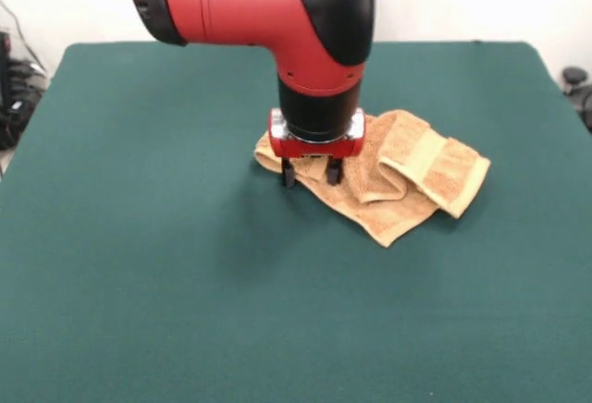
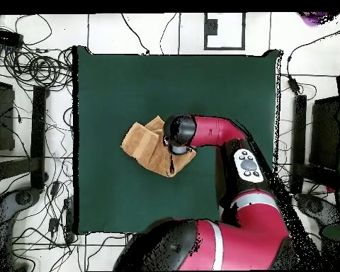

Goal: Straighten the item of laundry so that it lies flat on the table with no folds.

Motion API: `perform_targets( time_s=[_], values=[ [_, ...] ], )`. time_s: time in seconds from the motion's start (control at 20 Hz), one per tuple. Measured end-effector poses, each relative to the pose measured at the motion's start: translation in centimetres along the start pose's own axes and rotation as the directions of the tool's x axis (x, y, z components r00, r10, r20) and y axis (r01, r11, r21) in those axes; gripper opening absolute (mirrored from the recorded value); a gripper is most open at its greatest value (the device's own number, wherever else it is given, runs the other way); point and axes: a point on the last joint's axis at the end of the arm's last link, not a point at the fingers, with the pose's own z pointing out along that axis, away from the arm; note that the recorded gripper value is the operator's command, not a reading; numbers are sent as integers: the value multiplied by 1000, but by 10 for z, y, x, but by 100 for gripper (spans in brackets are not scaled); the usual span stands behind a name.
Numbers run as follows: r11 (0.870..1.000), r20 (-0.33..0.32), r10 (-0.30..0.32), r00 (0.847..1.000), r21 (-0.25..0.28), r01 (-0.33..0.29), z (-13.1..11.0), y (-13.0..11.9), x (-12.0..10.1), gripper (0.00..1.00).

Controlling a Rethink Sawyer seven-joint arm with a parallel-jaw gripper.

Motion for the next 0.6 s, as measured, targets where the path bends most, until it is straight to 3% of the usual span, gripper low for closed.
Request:
perform_targets(
  time_s=[0.35,0.6],
  values=[
    [998,-23,48,999,-50,-49,0,-8,-2,100],
    [998,-45,44,998,-50,-46,-6,-7,0,100]
  ],
)
